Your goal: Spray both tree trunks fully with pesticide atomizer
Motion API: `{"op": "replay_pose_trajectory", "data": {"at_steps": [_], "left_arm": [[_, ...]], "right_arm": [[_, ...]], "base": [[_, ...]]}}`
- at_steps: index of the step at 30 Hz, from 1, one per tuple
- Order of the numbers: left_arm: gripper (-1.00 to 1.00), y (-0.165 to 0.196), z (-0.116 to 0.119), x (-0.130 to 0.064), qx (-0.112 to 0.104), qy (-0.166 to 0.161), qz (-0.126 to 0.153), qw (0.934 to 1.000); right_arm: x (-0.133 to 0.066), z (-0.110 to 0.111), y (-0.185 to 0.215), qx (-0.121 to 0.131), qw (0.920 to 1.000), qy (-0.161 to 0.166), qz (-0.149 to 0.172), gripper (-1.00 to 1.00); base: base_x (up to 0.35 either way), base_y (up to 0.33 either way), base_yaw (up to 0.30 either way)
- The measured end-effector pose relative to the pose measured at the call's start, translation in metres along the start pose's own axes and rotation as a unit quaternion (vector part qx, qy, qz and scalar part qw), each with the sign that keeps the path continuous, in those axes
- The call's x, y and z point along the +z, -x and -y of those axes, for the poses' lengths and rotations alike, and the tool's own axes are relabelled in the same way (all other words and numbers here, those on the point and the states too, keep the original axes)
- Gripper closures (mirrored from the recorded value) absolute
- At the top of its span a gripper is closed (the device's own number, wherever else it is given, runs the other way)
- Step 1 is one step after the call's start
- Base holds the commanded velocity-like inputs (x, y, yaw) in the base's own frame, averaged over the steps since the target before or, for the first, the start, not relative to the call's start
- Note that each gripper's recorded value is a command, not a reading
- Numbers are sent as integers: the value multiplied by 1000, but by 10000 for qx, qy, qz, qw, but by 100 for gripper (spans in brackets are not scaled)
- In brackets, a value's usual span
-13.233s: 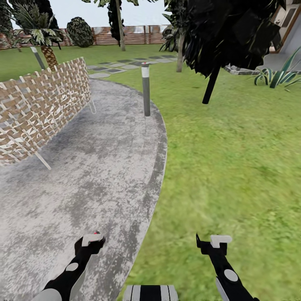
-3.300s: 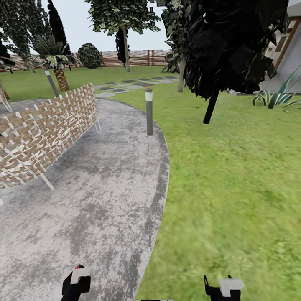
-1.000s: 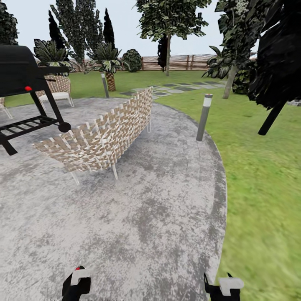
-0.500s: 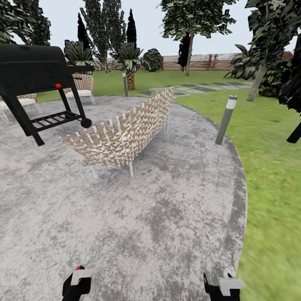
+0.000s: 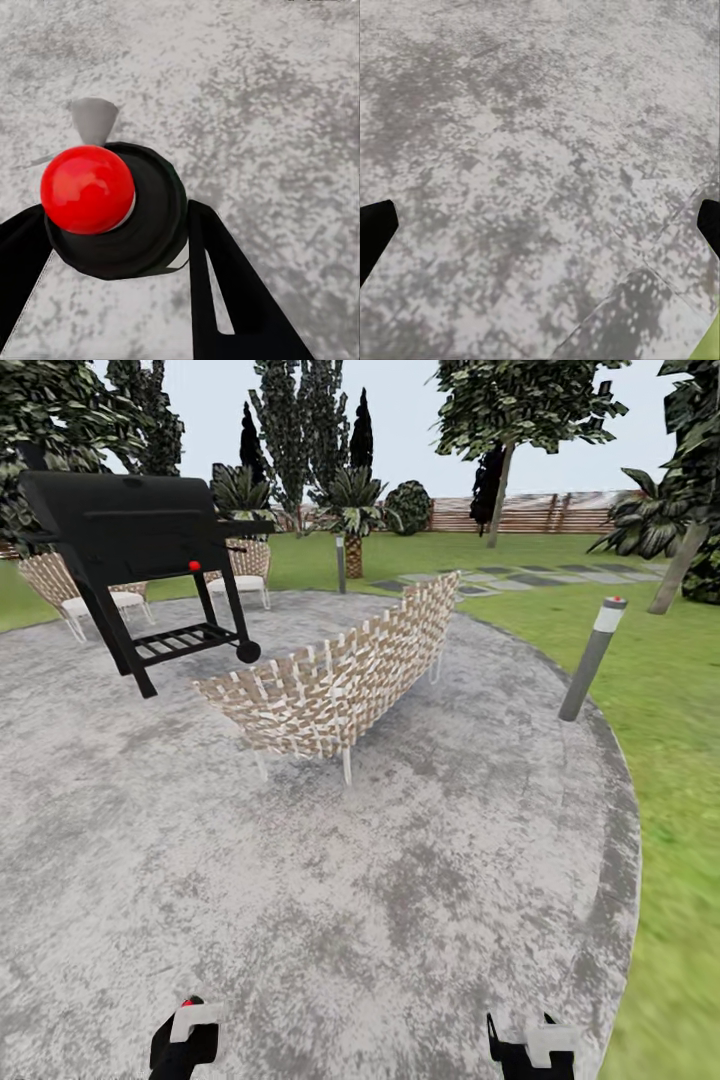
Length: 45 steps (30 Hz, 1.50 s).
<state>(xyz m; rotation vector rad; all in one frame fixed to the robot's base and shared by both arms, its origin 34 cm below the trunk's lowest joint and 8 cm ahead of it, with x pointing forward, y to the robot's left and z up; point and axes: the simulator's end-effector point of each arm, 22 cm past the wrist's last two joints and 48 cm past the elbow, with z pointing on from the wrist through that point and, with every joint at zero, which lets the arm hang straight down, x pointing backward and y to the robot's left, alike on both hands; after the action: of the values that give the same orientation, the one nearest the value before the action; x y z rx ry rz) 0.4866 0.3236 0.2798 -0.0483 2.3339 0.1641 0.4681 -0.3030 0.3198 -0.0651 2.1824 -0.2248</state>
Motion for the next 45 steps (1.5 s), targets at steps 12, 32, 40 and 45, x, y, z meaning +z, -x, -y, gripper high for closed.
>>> {"op": "replay_pose_trajectory", "data": {"at_steps": [12, 32, 40, 45], "left_arm": [[100, 6, 0, -1, -11, 2, 61, 10000], [100, 15, 0, -2, -19, -2, 154, 9999], [100, 18, 0, -2, -22, -8, 184, 9998], [100, 17, 0, -3, -31, -9, 177, 9998]], "right_arm": [[0, 0, 5, 8, 10000, -3, 57, -100], [0, 2, 14, 21, 9999, -15, 151, -100], [0, 2, 17, 26, 9998, -20, 188, -100], [0, 2, 19, 29, 9998, -22, 209, -100]], "base": [[269, 165, 232], [245, 230, 231], [272, 217, 230], [279, 207, 230]]}}
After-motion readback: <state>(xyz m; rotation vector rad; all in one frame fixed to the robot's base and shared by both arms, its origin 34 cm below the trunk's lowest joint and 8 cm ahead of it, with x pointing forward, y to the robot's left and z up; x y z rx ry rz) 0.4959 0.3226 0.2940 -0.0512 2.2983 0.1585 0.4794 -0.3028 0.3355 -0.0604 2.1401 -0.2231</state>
